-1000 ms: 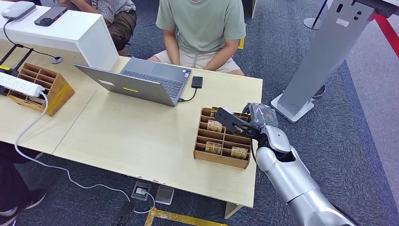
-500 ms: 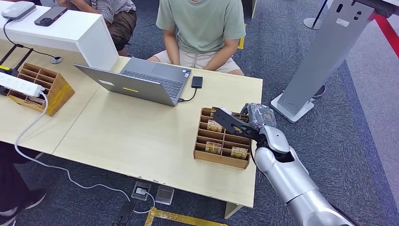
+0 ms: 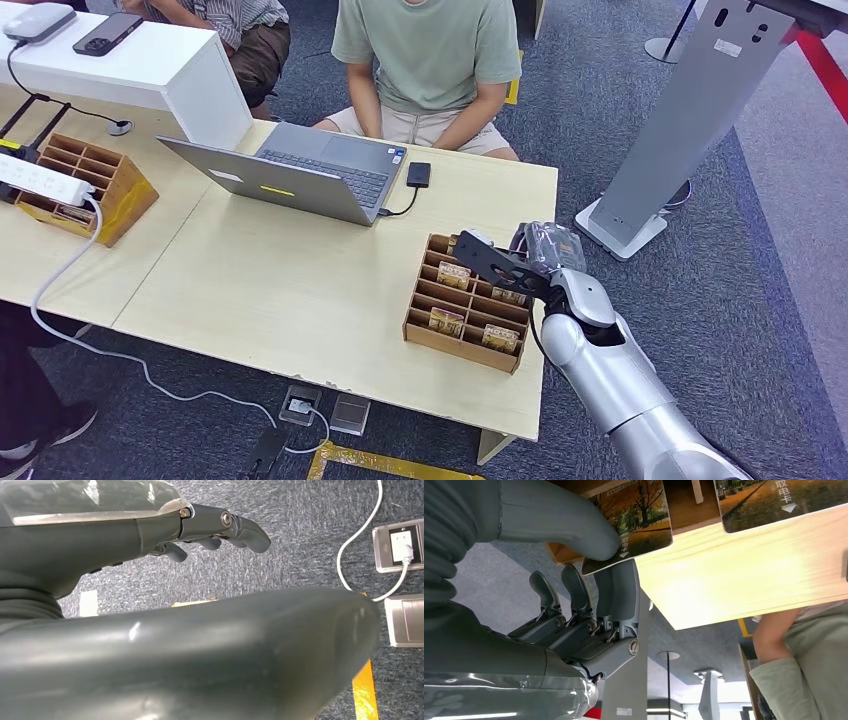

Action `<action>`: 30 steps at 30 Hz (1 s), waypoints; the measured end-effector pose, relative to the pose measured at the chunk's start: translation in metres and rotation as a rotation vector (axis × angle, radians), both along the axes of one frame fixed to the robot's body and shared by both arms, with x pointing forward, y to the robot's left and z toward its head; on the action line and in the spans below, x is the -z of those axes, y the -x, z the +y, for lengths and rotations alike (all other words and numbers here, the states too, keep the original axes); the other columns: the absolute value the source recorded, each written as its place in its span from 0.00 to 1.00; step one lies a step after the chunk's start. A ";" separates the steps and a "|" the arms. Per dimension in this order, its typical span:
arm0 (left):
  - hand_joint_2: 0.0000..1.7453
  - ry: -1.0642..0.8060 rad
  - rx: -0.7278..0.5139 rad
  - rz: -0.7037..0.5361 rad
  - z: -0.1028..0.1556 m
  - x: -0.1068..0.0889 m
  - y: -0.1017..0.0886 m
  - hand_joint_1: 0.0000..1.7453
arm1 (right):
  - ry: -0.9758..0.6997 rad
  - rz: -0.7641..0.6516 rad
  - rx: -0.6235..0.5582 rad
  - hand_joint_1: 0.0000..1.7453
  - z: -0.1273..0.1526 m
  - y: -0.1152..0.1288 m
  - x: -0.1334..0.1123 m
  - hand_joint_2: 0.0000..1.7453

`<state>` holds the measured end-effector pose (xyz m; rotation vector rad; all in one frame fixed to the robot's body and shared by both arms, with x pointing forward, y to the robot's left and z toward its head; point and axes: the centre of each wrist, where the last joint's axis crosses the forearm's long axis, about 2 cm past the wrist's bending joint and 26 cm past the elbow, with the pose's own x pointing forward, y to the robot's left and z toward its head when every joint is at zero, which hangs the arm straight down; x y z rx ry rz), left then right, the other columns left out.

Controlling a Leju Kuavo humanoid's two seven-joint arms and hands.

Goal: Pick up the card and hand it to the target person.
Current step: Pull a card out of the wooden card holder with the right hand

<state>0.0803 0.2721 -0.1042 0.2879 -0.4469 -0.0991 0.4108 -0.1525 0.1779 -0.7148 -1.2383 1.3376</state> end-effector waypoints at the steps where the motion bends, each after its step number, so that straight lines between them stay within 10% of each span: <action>1: 0.00 0.000 0.000 0.000 0.000 0.000 0.000 0.00 | 0.000 0.001 0.000 0.79 0.000 0.000 0.000 1.00; 30: 0.00 -0.002 -0.017 -0.006 0.000 0.000 0.001 0.00 | -0.076 -0.142 -0.006 0.79 0.000 0.008 -0.037 1.00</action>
